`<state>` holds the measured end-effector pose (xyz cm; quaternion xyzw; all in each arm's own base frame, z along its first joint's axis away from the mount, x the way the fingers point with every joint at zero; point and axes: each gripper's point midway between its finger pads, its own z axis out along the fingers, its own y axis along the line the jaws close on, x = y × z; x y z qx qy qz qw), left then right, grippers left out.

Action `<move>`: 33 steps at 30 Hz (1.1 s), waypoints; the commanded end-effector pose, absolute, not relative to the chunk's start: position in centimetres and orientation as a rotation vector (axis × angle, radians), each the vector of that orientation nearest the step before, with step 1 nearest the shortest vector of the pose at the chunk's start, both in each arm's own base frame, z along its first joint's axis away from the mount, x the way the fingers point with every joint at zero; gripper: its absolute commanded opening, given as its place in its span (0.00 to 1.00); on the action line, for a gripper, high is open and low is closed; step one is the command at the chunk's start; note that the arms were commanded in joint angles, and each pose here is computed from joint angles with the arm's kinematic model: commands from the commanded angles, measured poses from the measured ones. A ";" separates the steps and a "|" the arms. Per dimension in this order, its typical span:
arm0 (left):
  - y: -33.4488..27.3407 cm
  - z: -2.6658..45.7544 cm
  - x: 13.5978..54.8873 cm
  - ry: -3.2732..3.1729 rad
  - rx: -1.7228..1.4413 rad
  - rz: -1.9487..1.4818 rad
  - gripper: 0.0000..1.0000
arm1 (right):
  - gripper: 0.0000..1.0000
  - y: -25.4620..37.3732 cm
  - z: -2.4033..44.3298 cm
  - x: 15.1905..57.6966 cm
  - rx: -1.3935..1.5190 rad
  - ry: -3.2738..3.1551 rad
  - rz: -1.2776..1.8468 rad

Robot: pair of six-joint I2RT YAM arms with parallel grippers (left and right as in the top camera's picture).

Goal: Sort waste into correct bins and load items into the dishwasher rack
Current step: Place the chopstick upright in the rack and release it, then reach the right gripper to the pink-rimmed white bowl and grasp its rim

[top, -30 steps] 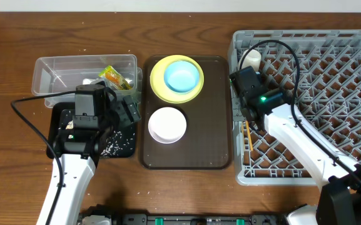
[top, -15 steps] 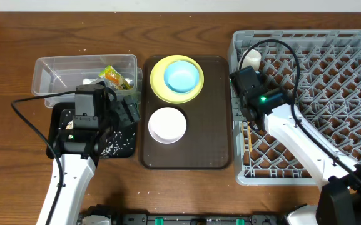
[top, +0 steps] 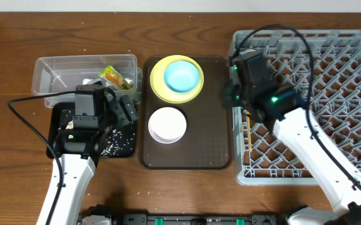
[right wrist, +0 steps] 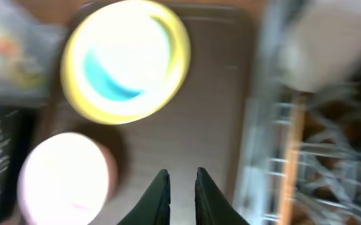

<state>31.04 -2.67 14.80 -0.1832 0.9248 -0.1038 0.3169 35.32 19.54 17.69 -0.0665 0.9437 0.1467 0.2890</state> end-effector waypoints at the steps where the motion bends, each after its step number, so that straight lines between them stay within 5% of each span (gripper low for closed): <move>1: -1.7 15.6 31.4 2.409 -0.506 -0.206 0.92 | 0.14 23.4 17.9 33.4 -0.342 2.519 0.525; 9: 2.9 14.8 29.5 2.328 -0.869 0.050 0.92 | 0.20 29.8 16.8 30.1 -0.764 2.411 0.528; 17: 3.6 14.9 29.3 2.309 -0.894 0.101 0.92 | 0.28 36.1 13.7 27.3 -1.074 2.284 0.541; 33: 4.6 14.9 29.0 2.292 -0.925 0.141 0.92 | 0.32 39.1 7.0 25.8 -1.201 2.331 0.518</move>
